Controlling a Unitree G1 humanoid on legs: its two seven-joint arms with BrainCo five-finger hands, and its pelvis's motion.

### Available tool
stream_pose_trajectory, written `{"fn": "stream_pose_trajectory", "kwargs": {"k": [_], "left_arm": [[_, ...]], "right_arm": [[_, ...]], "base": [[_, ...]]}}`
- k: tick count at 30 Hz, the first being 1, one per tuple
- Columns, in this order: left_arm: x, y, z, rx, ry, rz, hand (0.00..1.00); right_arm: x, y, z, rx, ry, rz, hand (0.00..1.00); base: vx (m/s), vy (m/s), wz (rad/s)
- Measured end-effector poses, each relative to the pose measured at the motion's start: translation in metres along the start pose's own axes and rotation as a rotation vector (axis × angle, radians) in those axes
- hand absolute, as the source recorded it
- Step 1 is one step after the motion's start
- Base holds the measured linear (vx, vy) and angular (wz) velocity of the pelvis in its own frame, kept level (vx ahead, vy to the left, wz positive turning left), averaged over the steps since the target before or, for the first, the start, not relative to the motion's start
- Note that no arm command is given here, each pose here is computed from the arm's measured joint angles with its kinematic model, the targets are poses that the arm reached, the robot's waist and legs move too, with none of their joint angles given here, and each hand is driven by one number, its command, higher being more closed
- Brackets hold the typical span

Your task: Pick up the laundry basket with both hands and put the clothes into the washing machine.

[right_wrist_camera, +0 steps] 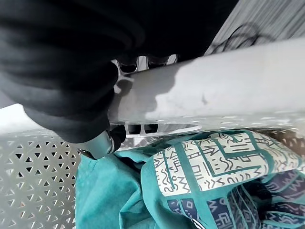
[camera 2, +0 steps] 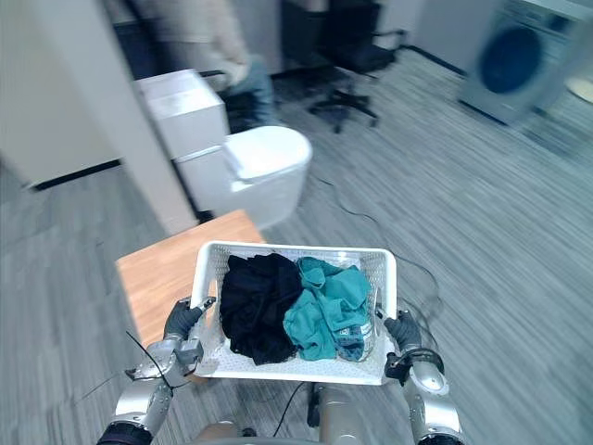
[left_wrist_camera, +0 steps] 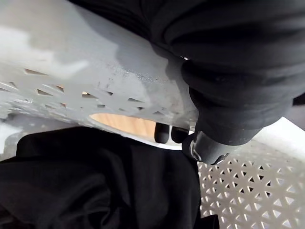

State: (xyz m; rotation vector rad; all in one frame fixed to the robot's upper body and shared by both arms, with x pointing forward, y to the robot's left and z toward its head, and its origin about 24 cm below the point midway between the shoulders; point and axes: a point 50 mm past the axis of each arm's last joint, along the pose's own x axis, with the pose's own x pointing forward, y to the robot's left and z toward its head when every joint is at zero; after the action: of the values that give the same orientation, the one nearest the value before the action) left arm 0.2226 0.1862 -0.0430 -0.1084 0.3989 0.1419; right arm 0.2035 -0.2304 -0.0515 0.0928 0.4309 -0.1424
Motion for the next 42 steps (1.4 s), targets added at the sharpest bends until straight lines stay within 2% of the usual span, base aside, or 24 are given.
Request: {"fn": "stream_pose_trajectory", "kwargs": {"k": [4, 7, 12, 15, 18, 27, 32, 38, 42], "left_arm": [[-0.001, 0.0, 0.002, -0.005, -0.01, 0.001, 1.0], [-0.005, -0.009, -0.006, -0.062, 0.008, 0.006, 1.0], [-0.012, 0.007, -0.015, -0.055, 0.037, 0.056, 1.0], [-0.017, -0.001, -0.026, -0.09, 0.071, 0.049, 1.0], [-0.018, 0.004, -0.028, -0.068, 0.079, 0.053, 1.0], [-0.023, 0.006, -0.033, -0.059, 0.098, 0.062, 1.0], [-0.025, 0.009, -0.035, 0.009, 0.108, 0.058, 1.0], [-0.015, 0.001, -0.011, 0.035, 0.013, 0.012, 1.0], [-0.02, -0.002, -0.022, 0.012, 0.046, 0.019, 1.0]], "right_arm": [[0.005, 0.0, 0.009, -0.01, -0.026, 0.01, 1.0], [0.007, -0.012, 0.01, -0.04, -0.014, -0.012, 1.0], [0.001, 0.002, -0.007, 0.004, 0.026, 0.018, 1.0], [-0.001, -0.006, -0.006, -0.008, 0.028, -0.008, 1.0], [-0.005, -0.006, -0.013, -0.025, 0.06, 0.005, 1.0], [-0.008, -0.002, -0.02, -0.027, 0.082, 0.009, 1.0], [-0.018, 0.001, -0.037, -0.022, 0.131, -0.008, 1.0], [-0.036, 0.006, -0.029, 0.061, 0.039, -0.071, 1.0], [-0.04, 0.002, -0.03, 0.05, 0.047, -0.091, 1.0]], "base": [[-0.06, -0.219, -1.63], [0.09, -0.253, -1.58], [0.28, -0.272, -1.87], [0.33, 0.024, -1.76], [0.34, 0.173, -1.18], [0.5, 0.242, -0.02], [0.64, 0.221, 0.25], [0.55, 0.033, 0.15], [0.73, -0.143, 0.29]]}}
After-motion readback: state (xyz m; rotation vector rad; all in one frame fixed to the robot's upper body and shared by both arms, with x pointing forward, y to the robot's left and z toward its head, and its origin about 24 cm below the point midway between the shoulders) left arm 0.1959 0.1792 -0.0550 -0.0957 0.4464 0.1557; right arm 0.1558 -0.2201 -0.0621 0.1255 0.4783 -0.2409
